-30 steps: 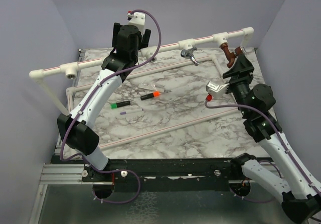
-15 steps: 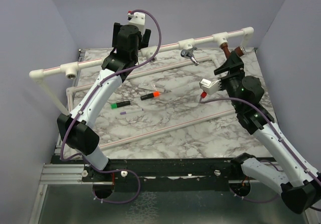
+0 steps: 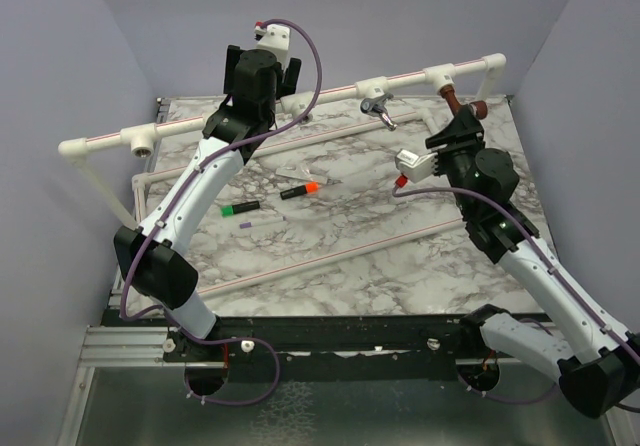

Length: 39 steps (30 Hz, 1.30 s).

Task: Install the water faucets

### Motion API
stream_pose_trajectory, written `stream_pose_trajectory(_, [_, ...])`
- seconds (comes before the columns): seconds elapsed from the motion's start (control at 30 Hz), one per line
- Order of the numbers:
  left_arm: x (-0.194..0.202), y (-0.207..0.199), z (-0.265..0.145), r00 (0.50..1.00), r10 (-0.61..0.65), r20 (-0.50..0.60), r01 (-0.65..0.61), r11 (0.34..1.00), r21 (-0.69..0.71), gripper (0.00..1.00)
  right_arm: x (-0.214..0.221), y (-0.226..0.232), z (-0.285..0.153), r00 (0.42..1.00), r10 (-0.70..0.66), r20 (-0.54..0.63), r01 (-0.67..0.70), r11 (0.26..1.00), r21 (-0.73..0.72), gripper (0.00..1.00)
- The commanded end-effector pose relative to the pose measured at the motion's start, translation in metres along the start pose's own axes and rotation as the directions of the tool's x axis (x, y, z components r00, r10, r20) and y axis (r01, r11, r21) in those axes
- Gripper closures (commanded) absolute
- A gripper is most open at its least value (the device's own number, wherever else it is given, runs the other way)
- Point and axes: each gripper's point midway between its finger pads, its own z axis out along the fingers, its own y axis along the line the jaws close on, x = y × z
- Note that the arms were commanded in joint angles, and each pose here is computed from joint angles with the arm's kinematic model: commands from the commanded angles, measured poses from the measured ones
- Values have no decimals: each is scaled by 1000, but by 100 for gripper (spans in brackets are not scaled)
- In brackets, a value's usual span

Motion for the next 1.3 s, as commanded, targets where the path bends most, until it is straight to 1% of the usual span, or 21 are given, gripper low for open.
stream_pose_trajectory(0.0, [70,-74,2,982,63,-179,-24,977,212,7,11,-5,-1,995,77,-68,-74,996,45,55])
stream_pose_trajectory(0.1, [70,-74,2,982,64,-179,-26,977,212,7,12,-2,0,989,125,-79,-121,991,50,65])
stream_pose_trajectory(0.23, [70,-73,1,982,62,-178,-23,977,211,7,13,2,1,975,205,-83,-200,978,59,84])
stream_pose_trajectory(0.37, [70,-74,1,982,62,-178,-23,977,213,7,11,5,2,953,295,-72,-291,954,68,99])
stream_pose_trajectory(0.5, [70,-74,1,982,62,-178,-23,977,213,7,5,8,2,909,416,-34,-412,907,85,100])
stream_pose_trajectory(0.6, [70,-74,1,982,62,-178,-24,977,213,7,-1,6,2,845,535,17,-534,840,98,100])
stream_pose_trajectory(0.63, [70,-74,1,982,62,-177,-23,977,214,7,-3,4,1,801,597,38,-598,796,100,100])
stream_pose_trajectory(0.67, [70,-74,1,982,63,-178,-24,977,214,7,-5,1,1,778,626,58,-628,772,100,99])
stream_pose_trajectory(0.7, [71,-75,2,982,63,-180,-23,977,213,7,-9,0,1,725,684,81,-689,719,92,100])
stream_pose_trajectory(0.73, [70,-74,2,982,64,-179,-24,977,213,7,-11,-3,0,699,708,99,-715,693,88,100])
stream_pose_trajectory(0.87, [71,-75,2,982,63,-180,-23,977,213,7,-23,-10,1,532,831,164,-846,532,49,100])
stream_pose_trajectory(0.93, [71,-75,2,982,64,-180,-24,977,214,7,-27,-16,1,433,881,194,-900,435,34,99])
stream_pose_trajectory(1.1, [71,-75,2,982,63,-180,-24,976,214,7,-39,-28,2,181,952,247,-981,193,-24,100])
stream_pose_trajectory(1.2, [71,-76,2,982,65,-180,-25,976,216,7,-45,-35,4,26,966,256,-997,44,-67,100])
stream_pose_trajectory(1.27, [72,-76,2,981,65,-181,-24,976,217,7,-47,-39,5,-61,966,252,-996,-42,-81,99])
